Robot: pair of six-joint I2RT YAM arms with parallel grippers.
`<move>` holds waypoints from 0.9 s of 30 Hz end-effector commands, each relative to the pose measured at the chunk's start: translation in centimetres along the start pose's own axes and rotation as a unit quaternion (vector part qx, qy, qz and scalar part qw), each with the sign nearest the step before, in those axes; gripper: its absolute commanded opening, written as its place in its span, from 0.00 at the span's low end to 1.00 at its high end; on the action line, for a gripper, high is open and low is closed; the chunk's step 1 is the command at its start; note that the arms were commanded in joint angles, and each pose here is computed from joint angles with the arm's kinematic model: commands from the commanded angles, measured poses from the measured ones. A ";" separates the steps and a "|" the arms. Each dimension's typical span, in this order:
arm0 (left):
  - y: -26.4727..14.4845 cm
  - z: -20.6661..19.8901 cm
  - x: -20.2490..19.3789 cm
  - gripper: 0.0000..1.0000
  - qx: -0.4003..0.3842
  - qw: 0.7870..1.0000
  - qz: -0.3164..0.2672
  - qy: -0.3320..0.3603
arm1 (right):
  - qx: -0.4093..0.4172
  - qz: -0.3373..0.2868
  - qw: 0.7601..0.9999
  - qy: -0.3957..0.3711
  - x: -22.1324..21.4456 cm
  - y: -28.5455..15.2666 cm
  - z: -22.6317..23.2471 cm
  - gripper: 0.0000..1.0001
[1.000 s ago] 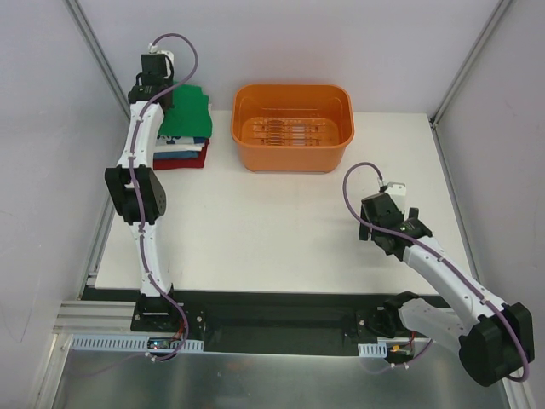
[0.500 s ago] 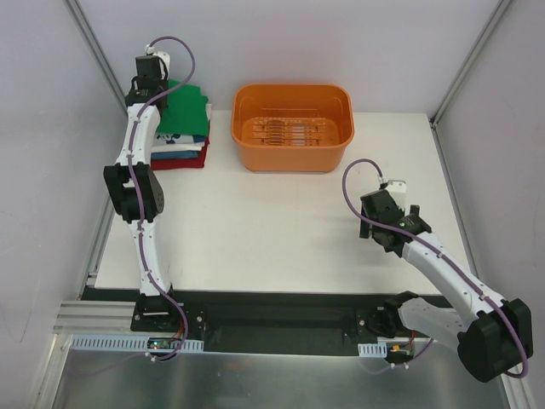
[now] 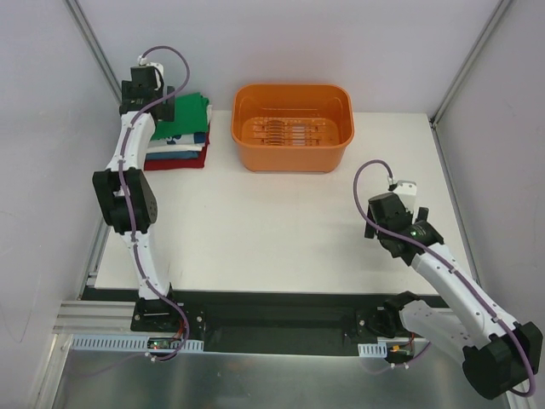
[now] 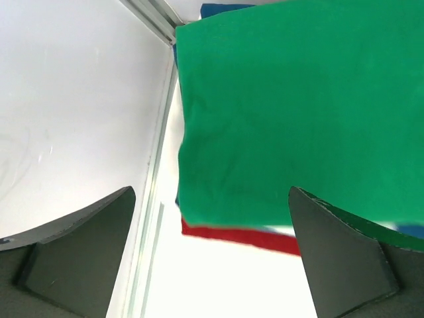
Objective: Fold and stack the t-shirts
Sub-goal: Put the neatly folded tshirt into the corner of the board with the left arm
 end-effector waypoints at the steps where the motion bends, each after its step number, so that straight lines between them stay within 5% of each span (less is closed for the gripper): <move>1: -6.4 -0.6 3.7 0.99 -0.030 0.996 -0.059 -0.064 | 0.008 -0.012 1.000 0.022 0.3 -0.8 -0.3 0.97; 11: -14.6 -7.5 0.2 0.99 -0.159 0.975 -0.024 -0.154 | 0.044 -0.027 0.998 0.044 -0.4 -1.1 0.4 0.97; 20: -22.6 -11.3 -6.2 0.99 -0.182 0.964 -0.009 -0.192 | 0.063 -0.049 0.995 0.056 -0.3 -1.1 0.9 0.97; 27: -28.5 -11.5 -15.2 0.99 -0.236 0.952 0.016 -0.195 | 0.073 -0.093 0.989 0.085 0.2 -1.3 0.9 0.97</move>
Point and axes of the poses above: each gripper's point midway between its finger pads, its own y axis out along the fingers, its own z axis along the line the jaws close on, x = y × z, the point moved 2 cm from there along -y, back along the fingers, and after that the axes turned 13 degrees about -y, right-handed, at the moved point
